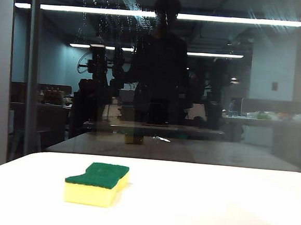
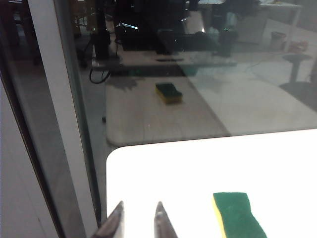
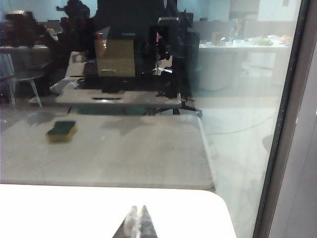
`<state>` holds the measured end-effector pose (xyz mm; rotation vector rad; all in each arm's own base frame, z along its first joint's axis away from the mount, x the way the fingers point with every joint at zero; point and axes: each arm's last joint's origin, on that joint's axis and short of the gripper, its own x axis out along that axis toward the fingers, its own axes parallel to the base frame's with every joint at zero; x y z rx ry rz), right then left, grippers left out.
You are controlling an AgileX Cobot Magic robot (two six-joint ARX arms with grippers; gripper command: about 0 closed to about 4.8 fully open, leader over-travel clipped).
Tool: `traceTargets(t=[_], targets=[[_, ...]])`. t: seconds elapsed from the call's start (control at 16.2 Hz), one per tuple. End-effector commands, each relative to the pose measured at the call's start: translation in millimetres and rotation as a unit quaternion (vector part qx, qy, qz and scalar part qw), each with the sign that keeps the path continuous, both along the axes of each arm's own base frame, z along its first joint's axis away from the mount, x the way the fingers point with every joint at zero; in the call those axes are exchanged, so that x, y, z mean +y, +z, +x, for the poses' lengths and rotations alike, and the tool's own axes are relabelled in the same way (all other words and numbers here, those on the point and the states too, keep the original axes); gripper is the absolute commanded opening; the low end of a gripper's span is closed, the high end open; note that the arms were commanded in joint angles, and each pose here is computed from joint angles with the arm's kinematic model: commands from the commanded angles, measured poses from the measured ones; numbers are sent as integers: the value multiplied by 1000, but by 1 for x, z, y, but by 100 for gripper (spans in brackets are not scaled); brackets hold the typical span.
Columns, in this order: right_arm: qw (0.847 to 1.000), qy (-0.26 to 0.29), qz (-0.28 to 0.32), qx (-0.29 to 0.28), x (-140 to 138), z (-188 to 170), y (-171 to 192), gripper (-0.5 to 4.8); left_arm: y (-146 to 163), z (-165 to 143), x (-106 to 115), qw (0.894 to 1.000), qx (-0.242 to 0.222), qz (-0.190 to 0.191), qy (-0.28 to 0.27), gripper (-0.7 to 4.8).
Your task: Reach upward to find where there is water on the glass, pick up the sponge from the table, dry the water, and finally place the sponge back on the table.
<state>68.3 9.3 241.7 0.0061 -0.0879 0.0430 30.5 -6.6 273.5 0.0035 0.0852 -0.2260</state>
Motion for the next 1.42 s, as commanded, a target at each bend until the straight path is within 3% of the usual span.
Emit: traceTargets(t=[0.06,0.25,0.37,0.49,0.93,1.42], targets=[[1000,-1,1,-7,1,4,-6,-5,-9,10,0,1000,-3,-6,7,52],[1000,-4,1,-10,2,10,-18,-5,-24,27,-1,998,-32,-49,10,47],[1000,-3,0,-6,2,12,-22,-5,-38,38,-2,998,-39,-49,10,45],[1000,-3,1,-10,3,15,-29,-6,-56,48,-2,998,-44,-49,8,-4],[1000,1,-4,12,6,28,-71,-6,-93,62,-4,998,-40,-47,3,-4],[1000,-2,-17,21,6,28,-73,-6,-109,66,-4,999,-28,-44,5,-4]])
